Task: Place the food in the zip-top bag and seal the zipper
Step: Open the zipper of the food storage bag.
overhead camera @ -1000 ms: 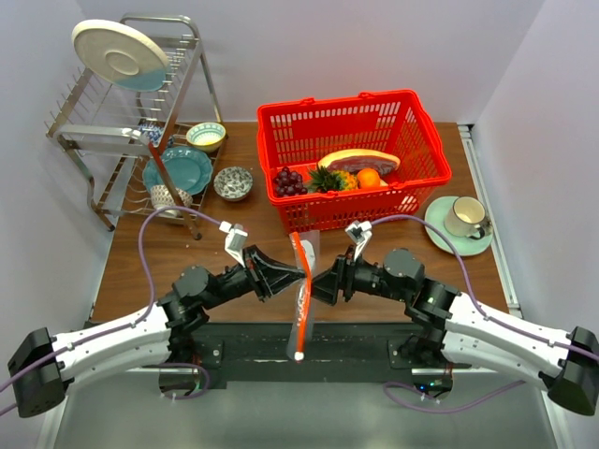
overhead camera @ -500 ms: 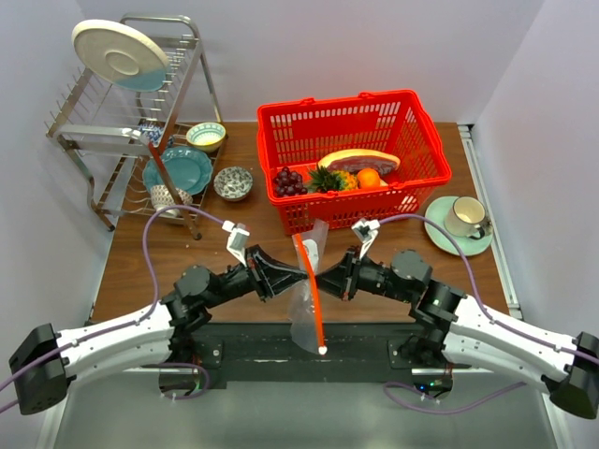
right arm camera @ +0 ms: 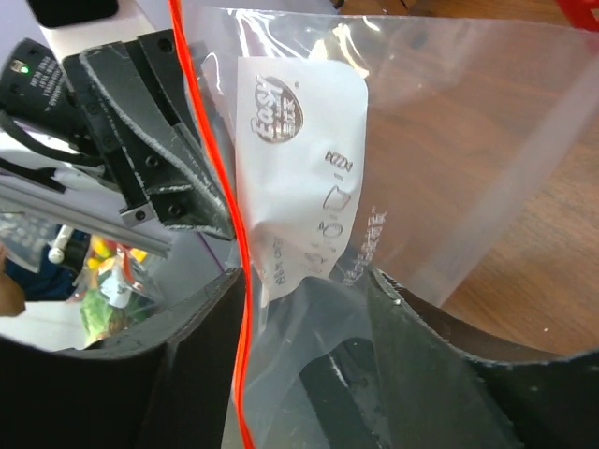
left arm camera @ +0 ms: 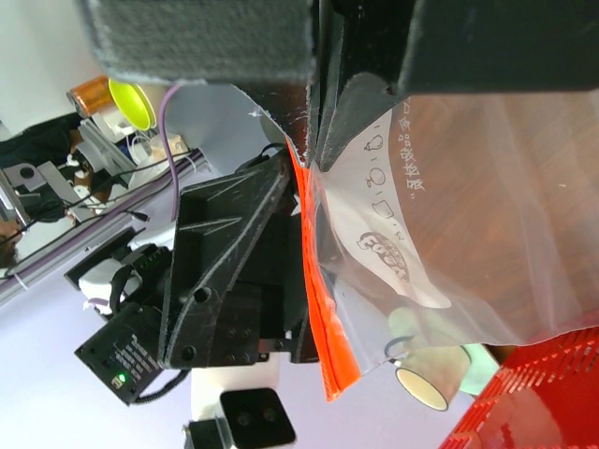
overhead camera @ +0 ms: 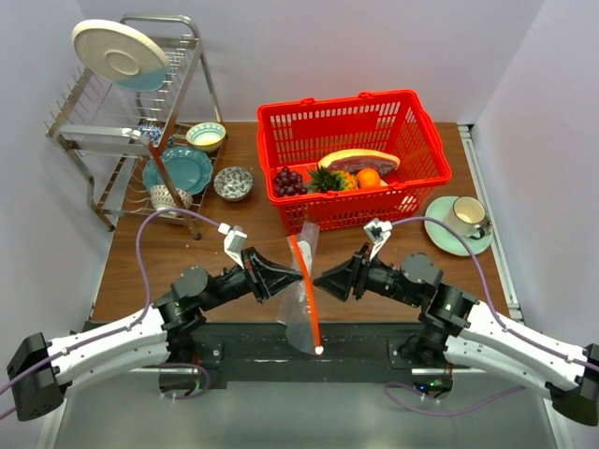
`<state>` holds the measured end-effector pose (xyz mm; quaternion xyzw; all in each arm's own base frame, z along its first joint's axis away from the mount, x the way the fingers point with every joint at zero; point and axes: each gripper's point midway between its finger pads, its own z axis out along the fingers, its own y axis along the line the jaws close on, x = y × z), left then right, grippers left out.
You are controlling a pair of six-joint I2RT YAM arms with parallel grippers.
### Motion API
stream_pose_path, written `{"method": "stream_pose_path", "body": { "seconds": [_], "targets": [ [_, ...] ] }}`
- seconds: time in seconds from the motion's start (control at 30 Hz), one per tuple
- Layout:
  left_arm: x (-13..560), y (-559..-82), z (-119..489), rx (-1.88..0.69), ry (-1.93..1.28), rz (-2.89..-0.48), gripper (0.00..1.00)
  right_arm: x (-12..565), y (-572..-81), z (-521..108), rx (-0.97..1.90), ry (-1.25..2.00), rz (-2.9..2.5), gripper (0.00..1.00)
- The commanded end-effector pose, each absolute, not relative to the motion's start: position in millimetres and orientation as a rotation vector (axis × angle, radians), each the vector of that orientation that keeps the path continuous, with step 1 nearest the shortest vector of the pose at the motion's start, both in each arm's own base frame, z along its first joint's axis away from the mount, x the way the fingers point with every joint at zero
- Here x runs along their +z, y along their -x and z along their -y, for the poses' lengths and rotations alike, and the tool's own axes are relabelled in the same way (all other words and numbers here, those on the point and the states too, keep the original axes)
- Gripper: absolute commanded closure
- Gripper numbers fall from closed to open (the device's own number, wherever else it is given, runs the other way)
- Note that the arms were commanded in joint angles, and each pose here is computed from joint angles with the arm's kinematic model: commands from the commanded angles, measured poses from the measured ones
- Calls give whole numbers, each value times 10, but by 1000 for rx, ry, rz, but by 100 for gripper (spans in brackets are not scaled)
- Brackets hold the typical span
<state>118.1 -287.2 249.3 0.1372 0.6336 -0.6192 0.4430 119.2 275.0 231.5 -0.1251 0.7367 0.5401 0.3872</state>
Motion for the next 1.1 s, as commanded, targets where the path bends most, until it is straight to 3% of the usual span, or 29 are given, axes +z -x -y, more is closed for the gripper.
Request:
{"method": "stream_pose_path", "body": {
  "seconds": [0.0, 0.17, 0.53, 1.07],
  "targets": [
    [2745, -1104, 2911, -1606, -385, -1472, 100, 2578, -1215, -2822, 1396, 349, -1815, 40],
    [2739, -1080, 2915, -1613, -398, -1469, 100, 2704, -1175, -2852, 1426, 387, -1774, 41],
    [2807, -1065, 2918, -1627, -404, -1448, 100, 2740, -1076, -2827, 1466, 430, -1737, 62],
    [2847, -1049, 2915, -1641, -405, -1431, 100, 2621, -1062, -2900, 1468, 468, -1777, 64]
  ]
}}
